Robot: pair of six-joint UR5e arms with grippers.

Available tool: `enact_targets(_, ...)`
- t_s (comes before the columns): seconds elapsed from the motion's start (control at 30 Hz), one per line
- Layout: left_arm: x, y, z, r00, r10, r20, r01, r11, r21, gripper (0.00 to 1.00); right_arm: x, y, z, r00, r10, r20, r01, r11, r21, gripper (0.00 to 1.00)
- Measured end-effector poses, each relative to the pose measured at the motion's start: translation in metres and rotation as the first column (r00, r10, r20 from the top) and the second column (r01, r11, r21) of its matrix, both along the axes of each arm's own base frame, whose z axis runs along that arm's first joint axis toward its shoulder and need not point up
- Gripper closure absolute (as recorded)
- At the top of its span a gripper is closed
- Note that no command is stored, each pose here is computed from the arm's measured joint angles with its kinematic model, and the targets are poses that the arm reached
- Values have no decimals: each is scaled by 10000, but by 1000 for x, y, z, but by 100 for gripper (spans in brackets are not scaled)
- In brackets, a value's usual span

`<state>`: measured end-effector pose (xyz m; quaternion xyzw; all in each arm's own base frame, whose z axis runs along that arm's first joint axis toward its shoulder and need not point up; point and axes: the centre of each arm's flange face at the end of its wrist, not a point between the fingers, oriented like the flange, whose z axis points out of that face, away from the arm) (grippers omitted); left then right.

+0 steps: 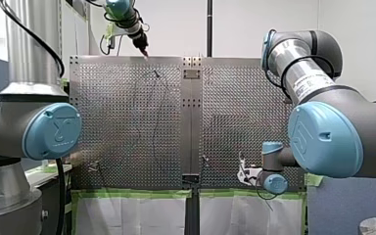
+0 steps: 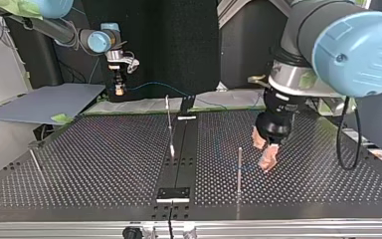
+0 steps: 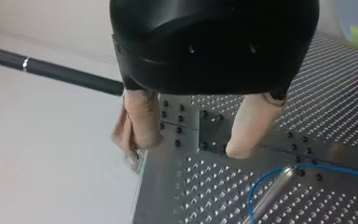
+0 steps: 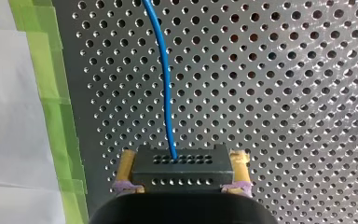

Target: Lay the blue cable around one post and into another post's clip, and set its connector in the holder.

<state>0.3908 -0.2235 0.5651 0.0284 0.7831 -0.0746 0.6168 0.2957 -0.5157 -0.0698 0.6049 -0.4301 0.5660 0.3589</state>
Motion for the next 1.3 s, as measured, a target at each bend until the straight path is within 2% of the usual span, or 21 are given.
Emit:
enact_targets(0.1, -6, -6, -6, 9996, -236, 130, 235, 9997, 77, 0, 0, 0, 0, 10000, -1, -7, 1, 10000, -1, 100)
enact_targets(0.3, -17, -22, -24, 9979, -601, 234, 604, 9981, -115, 0, 0, 0, 0, 10000, 9, -27, -9, 10000, -11, 100)
enact_targets(0.5, -25, -40, -50, 9980, -625, 128, 630, 9973, -371, 0, 1, 0, 0, 10000, 17, -40, -17, 10000, -11, 100)
enact_targets(0.67, -24, -61, -89, 9977, -623, -276, 613, 9975, -349, 0, 2, 1, 0, 10000, 39, -68, -39, 10000, 25, 100)
enact_targets(0.87, -26, -86, -143, 9947, -601, -840, 586, 9981, -194, 0, 2, 2, -1, 9999, 54, -100, -53, 10000, 43, 100)
enact_targets(1.17, -43, -118, -226, 9858, -487, -1607, 525, 9984, 194, 0, 0, 1, -1, 9999, 19, -106, -18, 10000, 49, 100)
enact_targets(1.3, -57, -131, -264, 9788, -597, -1958, 689, 9968, 405, 0, 1, 2, -1, 9999, 20, -113, -19, 10000, 50, 100)
